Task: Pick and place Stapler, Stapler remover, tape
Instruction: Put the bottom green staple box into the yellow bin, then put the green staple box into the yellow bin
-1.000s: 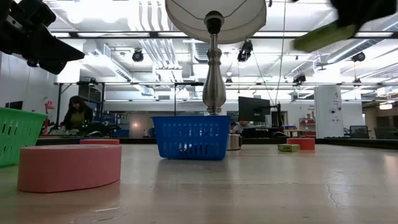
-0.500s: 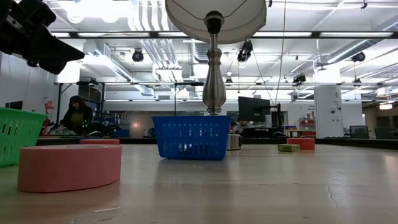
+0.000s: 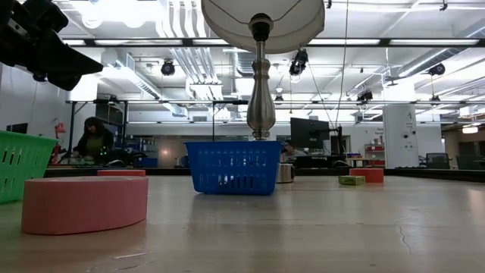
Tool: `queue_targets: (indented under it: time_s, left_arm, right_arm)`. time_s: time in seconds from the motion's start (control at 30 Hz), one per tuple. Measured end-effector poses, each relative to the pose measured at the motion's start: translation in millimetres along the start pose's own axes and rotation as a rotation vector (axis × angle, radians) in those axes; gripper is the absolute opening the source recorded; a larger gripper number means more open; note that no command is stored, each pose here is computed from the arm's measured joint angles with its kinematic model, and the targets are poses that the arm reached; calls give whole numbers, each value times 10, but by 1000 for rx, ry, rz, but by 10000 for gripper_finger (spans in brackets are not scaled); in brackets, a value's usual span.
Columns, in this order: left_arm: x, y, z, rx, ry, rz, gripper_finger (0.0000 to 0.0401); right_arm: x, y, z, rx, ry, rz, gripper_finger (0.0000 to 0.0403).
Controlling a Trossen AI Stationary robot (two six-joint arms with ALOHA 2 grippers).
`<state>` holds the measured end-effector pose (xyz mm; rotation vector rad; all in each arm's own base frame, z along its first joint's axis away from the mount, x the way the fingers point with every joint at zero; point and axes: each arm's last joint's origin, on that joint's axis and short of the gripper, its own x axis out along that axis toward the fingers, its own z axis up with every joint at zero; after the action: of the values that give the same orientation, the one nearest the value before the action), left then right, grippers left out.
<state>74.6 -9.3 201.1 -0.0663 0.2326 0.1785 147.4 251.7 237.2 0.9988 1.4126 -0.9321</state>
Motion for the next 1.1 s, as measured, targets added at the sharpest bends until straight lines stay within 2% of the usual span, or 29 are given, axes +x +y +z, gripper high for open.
queue_targets:
  time_s: [0.27,0.37,0.47,0.67,0.9,1.0,1.1]
  left_arm:
    - [0,0,0,0,0,0,23]
    - [0,0,0,0,0,0,23]
    - [0,0,0,0,0,0,23]
    - [0,0,0,0,0,0,23]
    - [0,0,0,0,0,0,23]
    - [0,0,0,0,0,0,23]
    - [0,0,0,0,0,0,23]
  right_arm:
    - [423,-7,48,-1,78,56,68]
    - [545,-32,53,-1,156,31,68]
    - [617,-64,71,10,174,4,73]
    - [596,-64,74,26,175,10,102]
    - [550,-44,56,25,201,6,155]
    - [421,-7,30,11,216,57,174]
    - [215,16,30,24,169,120,186]
